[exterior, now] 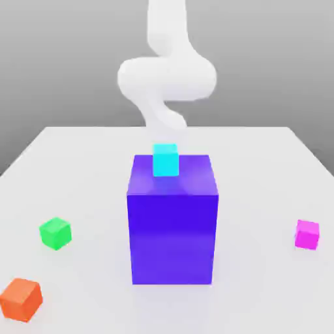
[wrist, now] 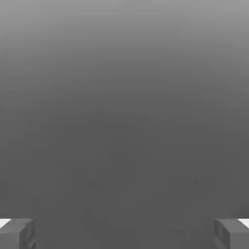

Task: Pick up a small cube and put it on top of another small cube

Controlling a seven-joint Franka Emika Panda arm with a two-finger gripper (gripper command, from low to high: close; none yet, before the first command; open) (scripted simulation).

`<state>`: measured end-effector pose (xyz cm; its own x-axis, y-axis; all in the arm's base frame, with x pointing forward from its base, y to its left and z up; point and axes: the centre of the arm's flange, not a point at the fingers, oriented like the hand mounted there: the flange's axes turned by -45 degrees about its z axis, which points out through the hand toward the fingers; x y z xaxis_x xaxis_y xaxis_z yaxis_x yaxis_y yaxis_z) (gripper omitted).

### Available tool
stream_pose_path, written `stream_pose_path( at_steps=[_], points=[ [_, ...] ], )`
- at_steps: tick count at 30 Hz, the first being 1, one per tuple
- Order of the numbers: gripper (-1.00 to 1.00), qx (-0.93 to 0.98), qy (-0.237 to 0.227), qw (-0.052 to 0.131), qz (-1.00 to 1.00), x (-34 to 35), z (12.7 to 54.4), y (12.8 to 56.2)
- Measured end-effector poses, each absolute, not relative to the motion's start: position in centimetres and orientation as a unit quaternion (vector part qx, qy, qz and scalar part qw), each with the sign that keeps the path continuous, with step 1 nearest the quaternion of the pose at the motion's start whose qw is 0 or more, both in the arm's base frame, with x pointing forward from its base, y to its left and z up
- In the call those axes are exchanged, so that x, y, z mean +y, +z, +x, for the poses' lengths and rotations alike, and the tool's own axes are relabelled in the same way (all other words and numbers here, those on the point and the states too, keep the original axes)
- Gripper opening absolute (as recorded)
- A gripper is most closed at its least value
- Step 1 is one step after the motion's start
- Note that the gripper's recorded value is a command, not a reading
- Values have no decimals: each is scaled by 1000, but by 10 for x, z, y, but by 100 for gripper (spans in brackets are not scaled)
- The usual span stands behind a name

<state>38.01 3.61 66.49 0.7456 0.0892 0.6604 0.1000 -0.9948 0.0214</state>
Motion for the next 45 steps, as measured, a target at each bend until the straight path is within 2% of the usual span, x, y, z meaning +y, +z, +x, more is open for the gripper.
stream_pose_path(
  at_steps=[5, 10, 16, 22, 28, 29, 36, 42, 45],
  points=[
    [0, -173, -277, 14, -945, 121, 419, 562],
    [0, -293, -201, 16, -935, 205, 415, 456],
    [0, -434, -109, 12, -894, 288, 361, 328],
    [0, -571, -17, 2, -821, 335, 262, 212],
    [0, -588, 0, 1, -809, 336, 247, 140],
    [-100, -588, 0, 1, -809, 336, 247, 131],
    [-100, -588, 0, 0, -809, 336, 246, 130],
    [-100, -587, -3, 1, -810, 336, 248, 186],
    [-100, -567, -28, 8, -823, 335, 271, 209]
  ],
)
